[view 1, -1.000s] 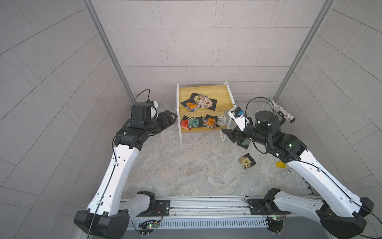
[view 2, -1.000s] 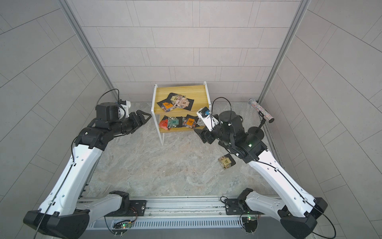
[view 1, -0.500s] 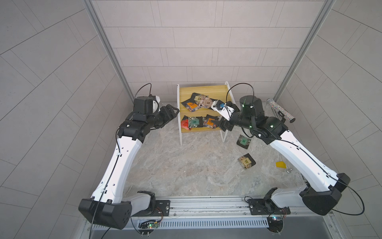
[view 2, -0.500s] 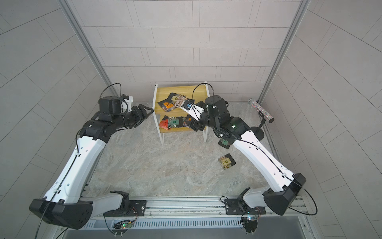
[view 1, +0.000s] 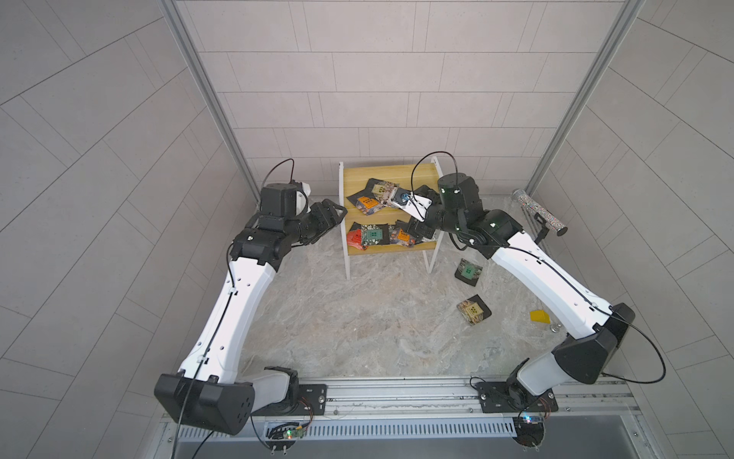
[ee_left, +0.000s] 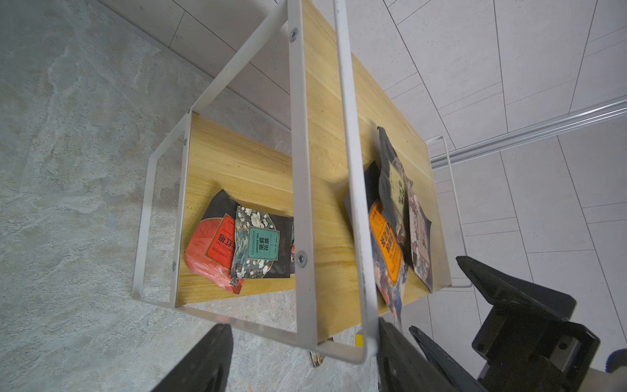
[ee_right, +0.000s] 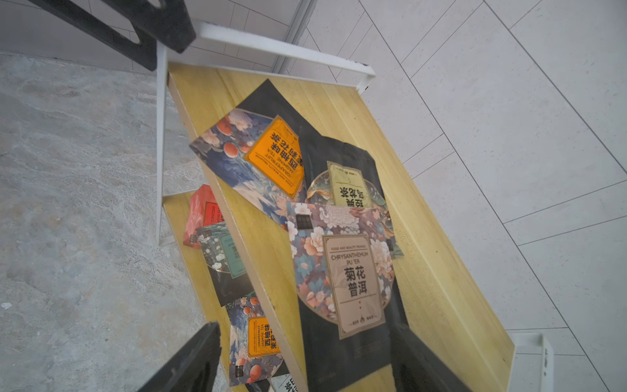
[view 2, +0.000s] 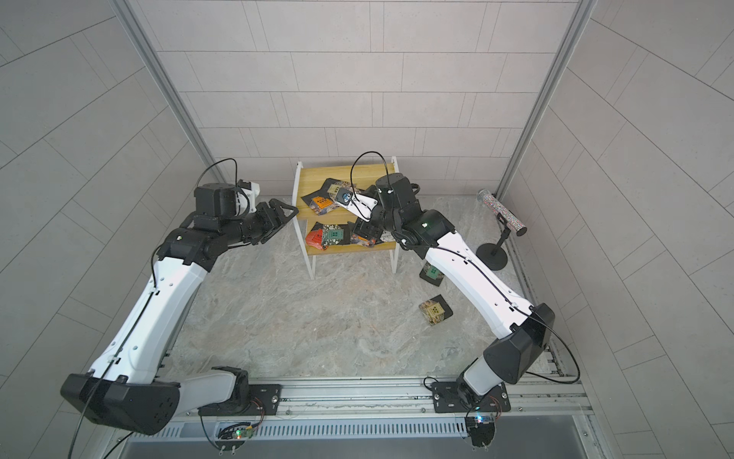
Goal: Remove the tea bags from the shelf
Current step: Pick up the tea bag from the shelf.
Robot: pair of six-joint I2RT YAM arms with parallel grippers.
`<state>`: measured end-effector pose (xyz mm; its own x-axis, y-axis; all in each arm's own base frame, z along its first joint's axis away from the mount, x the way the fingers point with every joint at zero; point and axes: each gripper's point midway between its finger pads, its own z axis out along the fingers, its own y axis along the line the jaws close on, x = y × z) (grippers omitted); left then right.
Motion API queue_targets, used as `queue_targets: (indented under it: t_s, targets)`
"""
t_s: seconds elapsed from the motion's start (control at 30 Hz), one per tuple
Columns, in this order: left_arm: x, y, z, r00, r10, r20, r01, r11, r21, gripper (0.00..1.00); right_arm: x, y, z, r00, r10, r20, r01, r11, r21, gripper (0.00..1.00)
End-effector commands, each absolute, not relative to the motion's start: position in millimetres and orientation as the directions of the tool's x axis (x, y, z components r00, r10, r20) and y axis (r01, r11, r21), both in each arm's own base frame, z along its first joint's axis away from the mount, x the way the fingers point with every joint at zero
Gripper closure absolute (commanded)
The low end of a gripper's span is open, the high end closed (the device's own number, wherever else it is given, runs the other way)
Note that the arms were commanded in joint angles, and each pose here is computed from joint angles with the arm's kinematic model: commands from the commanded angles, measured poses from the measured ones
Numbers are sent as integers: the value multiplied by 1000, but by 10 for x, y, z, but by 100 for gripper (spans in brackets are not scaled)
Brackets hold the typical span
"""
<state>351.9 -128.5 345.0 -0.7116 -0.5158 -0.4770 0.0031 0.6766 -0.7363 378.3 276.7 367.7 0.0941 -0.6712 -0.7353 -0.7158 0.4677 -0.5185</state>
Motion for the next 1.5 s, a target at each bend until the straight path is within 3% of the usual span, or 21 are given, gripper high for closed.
queue_targets:
  t_s: [0.0,0.33,1.03,1.47]
  targets:
    - [3569,-1256,3512,-696,-521,-494,12,680,-733,27,3863,2763,3772,112,-678,-726,-686,476,-550,19]
    - [3597,-1267,3457,-702,-520,-486,5,679,-734,28,4035,2792,3598,81,-712,-697,-674,476,-565,23]
    - [3607,-1267,3408,-710,-519,-477,-1,677,-736,29,3995,2535,3547,26,-742,-670,-616,517,-595,66]
    - [3566,-1246,3396,-707,-518,-482,-4,684,-729,29,3841,2469,3708,38,-710,-703,-609,542,-580,77]
